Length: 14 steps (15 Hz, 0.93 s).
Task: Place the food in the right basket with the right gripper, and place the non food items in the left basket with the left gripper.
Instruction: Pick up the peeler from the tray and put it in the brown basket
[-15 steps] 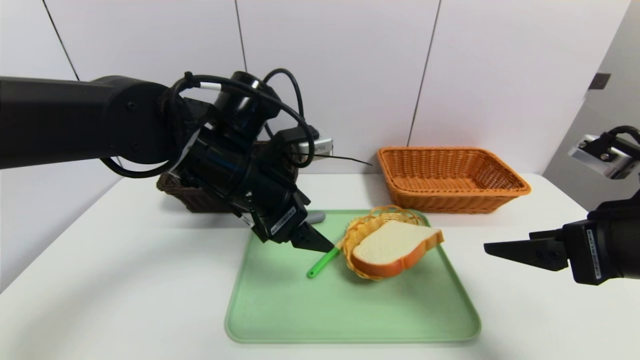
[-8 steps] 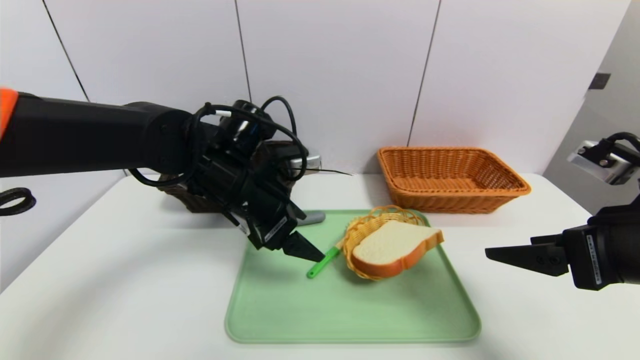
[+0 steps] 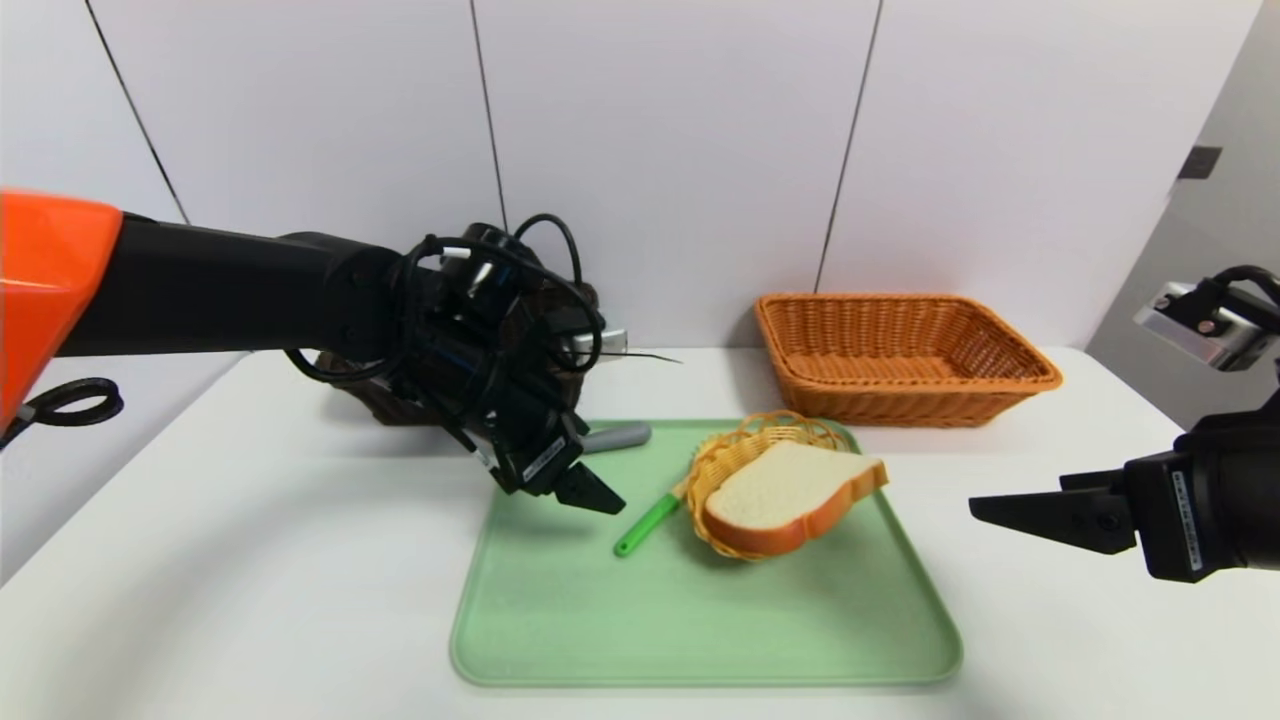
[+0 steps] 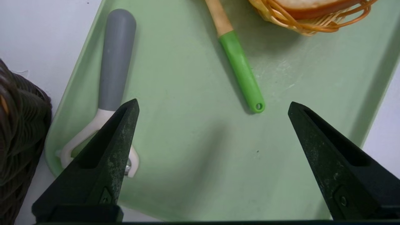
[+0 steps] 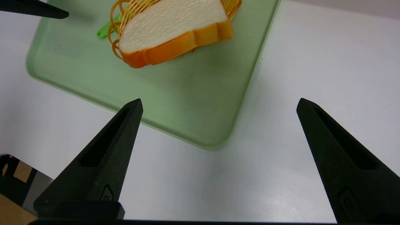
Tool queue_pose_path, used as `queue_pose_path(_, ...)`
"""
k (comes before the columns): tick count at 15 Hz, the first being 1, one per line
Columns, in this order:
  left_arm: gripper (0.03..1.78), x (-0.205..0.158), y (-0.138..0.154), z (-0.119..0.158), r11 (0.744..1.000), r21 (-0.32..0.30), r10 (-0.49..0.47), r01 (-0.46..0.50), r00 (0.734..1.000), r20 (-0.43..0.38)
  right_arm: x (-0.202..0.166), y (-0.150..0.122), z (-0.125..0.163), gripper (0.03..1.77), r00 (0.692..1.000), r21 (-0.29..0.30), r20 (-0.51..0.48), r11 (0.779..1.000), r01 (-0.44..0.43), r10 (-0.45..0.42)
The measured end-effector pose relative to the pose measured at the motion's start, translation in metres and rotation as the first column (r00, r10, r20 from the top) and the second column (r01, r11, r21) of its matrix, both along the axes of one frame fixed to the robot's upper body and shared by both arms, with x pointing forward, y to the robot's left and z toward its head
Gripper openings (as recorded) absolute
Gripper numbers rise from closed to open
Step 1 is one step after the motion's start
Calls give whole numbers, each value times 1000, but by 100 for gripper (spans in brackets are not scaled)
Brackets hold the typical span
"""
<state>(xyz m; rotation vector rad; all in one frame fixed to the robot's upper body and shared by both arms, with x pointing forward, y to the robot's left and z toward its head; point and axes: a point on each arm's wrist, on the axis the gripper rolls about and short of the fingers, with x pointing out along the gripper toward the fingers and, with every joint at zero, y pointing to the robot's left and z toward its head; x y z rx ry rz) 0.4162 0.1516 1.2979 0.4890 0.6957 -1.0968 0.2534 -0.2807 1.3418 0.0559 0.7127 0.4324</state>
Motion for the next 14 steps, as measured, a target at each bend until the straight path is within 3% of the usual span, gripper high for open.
queue_pose_path(5, 169, 4, -2, -6, 1000, 4, 7, -7, 1000, -14, 0, 0, -1, 170, 1000, -1, -5, 1000, 0, 0)
queue_pose_path(14, 169, 18, -8, -17, 996, -41, 78, -79, 997, -26, -3, -1, 0, 170, 1000, 1, 3, 1000, -1, 1)
